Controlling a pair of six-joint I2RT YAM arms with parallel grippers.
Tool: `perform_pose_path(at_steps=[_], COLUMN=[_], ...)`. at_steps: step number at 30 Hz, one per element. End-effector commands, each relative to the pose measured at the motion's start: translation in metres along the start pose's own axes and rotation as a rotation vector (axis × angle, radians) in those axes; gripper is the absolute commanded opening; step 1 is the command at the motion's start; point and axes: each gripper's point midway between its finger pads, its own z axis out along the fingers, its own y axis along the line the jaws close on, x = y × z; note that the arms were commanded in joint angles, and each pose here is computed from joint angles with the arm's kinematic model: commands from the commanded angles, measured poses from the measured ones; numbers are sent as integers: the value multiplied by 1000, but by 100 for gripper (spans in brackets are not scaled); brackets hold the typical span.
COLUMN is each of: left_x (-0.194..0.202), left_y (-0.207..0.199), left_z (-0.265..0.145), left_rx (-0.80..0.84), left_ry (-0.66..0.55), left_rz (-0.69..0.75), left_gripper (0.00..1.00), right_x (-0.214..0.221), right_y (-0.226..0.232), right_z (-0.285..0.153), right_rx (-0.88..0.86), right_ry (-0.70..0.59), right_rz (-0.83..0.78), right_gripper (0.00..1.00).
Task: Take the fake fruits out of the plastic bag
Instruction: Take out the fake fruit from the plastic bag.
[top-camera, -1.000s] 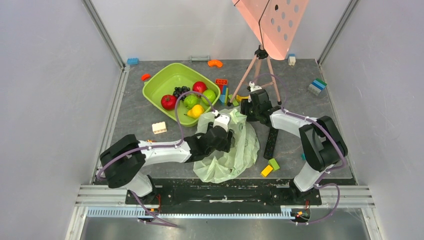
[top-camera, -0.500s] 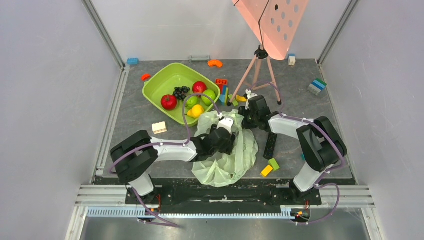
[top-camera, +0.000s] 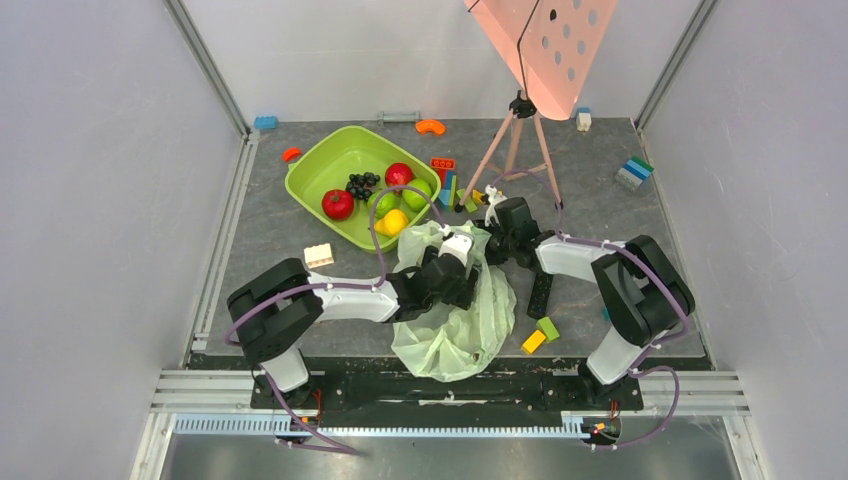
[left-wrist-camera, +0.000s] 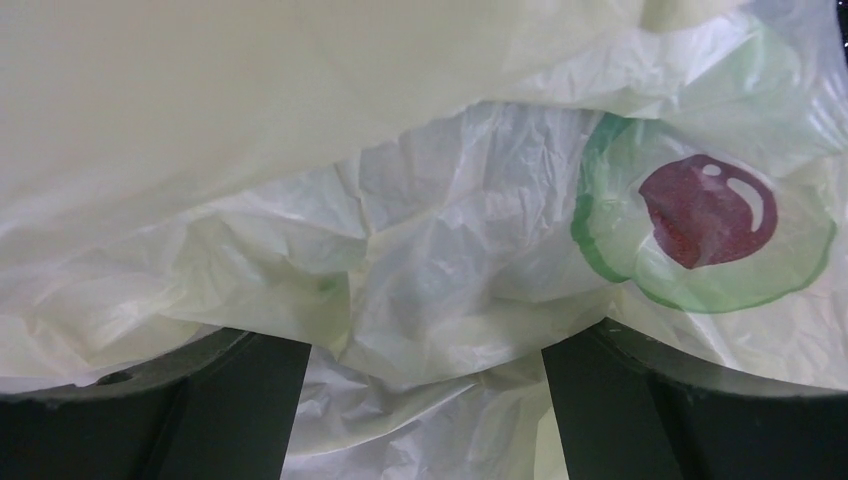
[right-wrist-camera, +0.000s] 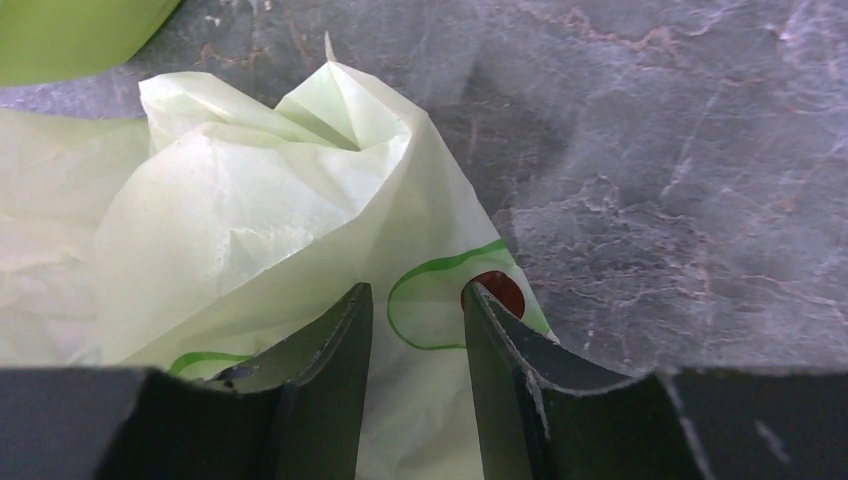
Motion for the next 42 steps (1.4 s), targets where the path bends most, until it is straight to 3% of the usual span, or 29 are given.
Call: perform_pose_path(at_steps=[1, 25, 33, 42], left_x=[-29, -23, -23, -36], left_y=[-9, -24, -25, -14], left_z=[2, 10, 6, -32], left_rx=[21, 86, 91, 68], left_ry=[-83, -55, -46, -12], left_rz=[10, 0, -9, -21], left_gripper=[88, 91, 68, 66], right_x=[2, 17, 15, 3], right_y=[27, 67, 60, 32], right_z=[-9, -17, -15, -12], right_rx=[-128, -356, -311, -145], right_ry=[6, 50, 33, -22], right_rz=[-3, 26, 15, -24], right_gripper=[41, 37, 37, 29])
